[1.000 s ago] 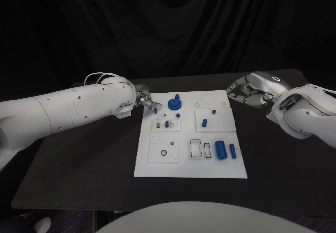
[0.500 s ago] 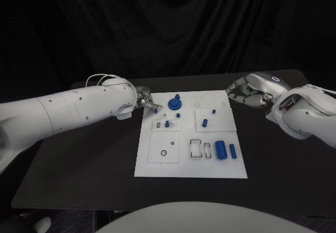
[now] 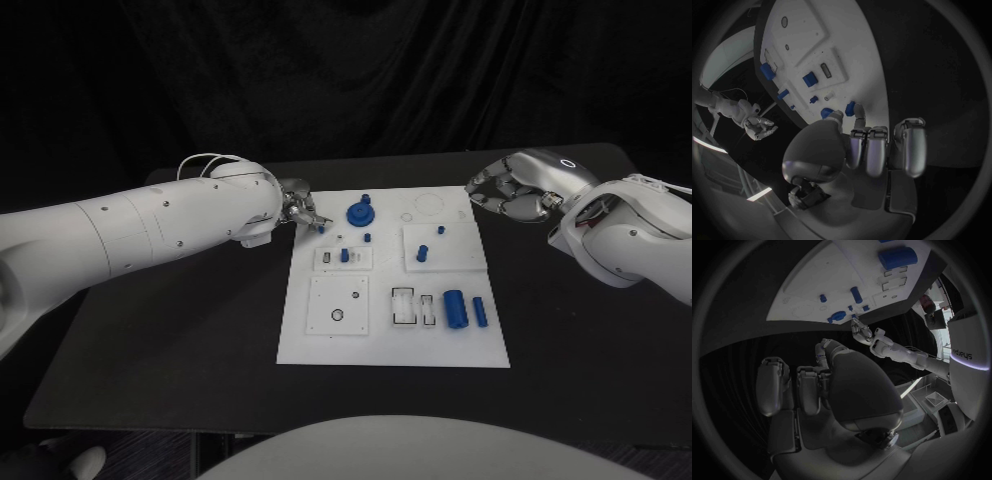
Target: Assemble the parts on the task board
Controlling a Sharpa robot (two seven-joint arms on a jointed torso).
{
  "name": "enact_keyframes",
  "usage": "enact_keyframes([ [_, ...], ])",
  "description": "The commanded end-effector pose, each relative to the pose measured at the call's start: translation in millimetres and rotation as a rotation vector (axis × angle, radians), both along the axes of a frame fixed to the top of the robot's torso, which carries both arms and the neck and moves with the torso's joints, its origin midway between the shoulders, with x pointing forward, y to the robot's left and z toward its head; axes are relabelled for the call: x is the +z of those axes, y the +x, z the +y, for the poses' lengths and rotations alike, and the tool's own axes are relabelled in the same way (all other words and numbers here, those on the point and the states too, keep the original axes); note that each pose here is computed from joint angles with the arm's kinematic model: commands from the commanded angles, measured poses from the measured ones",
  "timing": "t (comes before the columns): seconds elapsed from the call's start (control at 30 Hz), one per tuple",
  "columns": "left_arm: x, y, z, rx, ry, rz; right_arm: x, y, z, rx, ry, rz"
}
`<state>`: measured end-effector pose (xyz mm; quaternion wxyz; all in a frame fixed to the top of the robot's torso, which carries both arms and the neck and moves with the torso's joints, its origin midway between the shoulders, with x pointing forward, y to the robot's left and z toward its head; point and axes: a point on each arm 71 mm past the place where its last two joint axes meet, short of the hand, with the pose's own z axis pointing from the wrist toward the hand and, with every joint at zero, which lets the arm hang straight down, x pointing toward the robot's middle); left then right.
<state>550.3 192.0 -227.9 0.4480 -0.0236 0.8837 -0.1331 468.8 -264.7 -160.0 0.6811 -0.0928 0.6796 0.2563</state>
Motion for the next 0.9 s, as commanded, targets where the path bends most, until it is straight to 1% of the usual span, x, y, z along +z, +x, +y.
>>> enact_keyframes([
  [0.03,-0.8,-0.9,-3.6,-0.019,-0.016,-0.002,-1.5,0.0,-0.3,-0.008,-0.005,0.008],
  [0.47,-2.9,-1.4,-2.8,-0.018,-0.011,0.007,-1.6,-0.2,-0.7,-0.01,-0.006,0.011],
  [0.9,-3.9,-1.7,-2.3,-0.016,-0.017,0.0,-2.4,0.2,-1.1,-0.016,-0.011,0.021],
])
